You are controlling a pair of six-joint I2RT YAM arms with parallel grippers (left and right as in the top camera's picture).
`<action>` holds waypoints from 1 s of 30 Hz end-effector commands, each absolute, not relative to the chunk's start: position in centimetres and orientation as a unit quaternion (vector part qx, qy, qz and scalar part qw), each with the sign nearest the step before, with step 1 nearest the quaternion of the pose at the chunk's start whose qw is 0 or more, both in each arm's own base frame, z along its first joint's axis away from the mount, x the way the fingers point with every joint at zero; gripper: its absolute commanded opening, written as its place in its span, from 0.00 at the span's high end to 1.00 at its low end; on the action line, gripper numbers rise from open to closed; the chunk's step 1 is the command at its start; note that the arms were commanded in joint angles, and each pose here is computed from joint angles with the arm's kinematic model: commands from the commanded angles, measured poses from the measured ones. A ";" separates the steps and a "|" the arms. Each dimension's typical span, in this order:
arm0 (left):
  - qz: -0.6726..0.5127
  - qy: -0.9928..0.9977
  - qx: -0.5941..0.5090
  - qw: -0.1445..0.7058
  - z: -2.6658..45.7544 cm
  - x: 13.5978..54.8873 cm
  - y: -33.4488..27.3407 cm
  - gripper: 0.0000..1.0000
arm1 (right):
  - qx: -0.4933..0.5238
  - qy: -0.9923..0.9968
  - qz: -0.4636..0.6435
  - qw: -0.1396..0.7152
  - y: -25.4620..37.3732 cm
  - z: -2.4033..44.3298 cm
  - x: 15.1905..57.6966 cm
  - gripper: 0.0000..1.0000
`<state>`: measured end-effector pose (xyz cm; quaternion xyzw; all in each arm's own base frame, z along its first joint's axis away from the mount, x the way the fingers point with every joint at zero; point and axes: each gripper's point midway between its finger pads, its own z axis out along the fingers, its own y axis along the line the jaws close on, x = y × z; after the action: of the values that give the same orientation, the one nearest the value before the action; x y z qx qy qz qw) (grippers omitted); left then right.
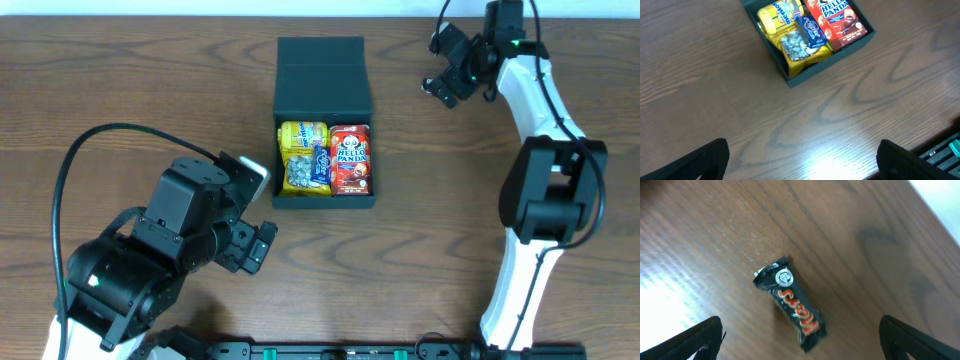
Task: Pack container
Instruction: 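Move the right gripper to the black Mars bar and grasp it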
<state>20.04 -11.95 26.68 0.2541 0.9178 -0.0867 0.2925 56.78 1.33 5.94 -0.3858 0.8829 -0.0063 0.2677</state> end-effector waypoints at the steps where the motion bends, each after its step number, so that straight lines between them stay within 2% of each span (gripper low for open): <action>1: -0.090 0.918 0.249 0.296 27.1 20.1 -11.9 0.05 | -0.397 0.877 -0.001 0.271 1.4 4.8 57.3 0.01; 9: -0.090 0.918 0.249 0.296 27.1 20.1 -11.9 0.05 | -0.396 0.882 0.007 0.255 1.4 1.6 57.3 0.01; 15: -0.090 0.918 0.249 0.296 27.1 20.1 -11.9 0.05 | -0.396 0.883 0.014 0.250 1.5 0.6 57.2 0.08; 25: -0.090 0.918 0.249 0.296 27.1 20.1 -11.9 0.05 | -0.393 0.881 0.044 0.258 2.2 0.5 57.1 0.14; 30: -0.090 0.918 0.249 0.296 27.1 20.1 -11.9 0.05 | -0.373 0.893 0.060 0.245 2.2 -1.4 56.7 0.19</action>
<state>20.04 -11.95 26.68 0.2541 0.9178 -0.0867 0.2925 57.00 2.46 0.67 -0.3898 0.8831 0.0407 0.2578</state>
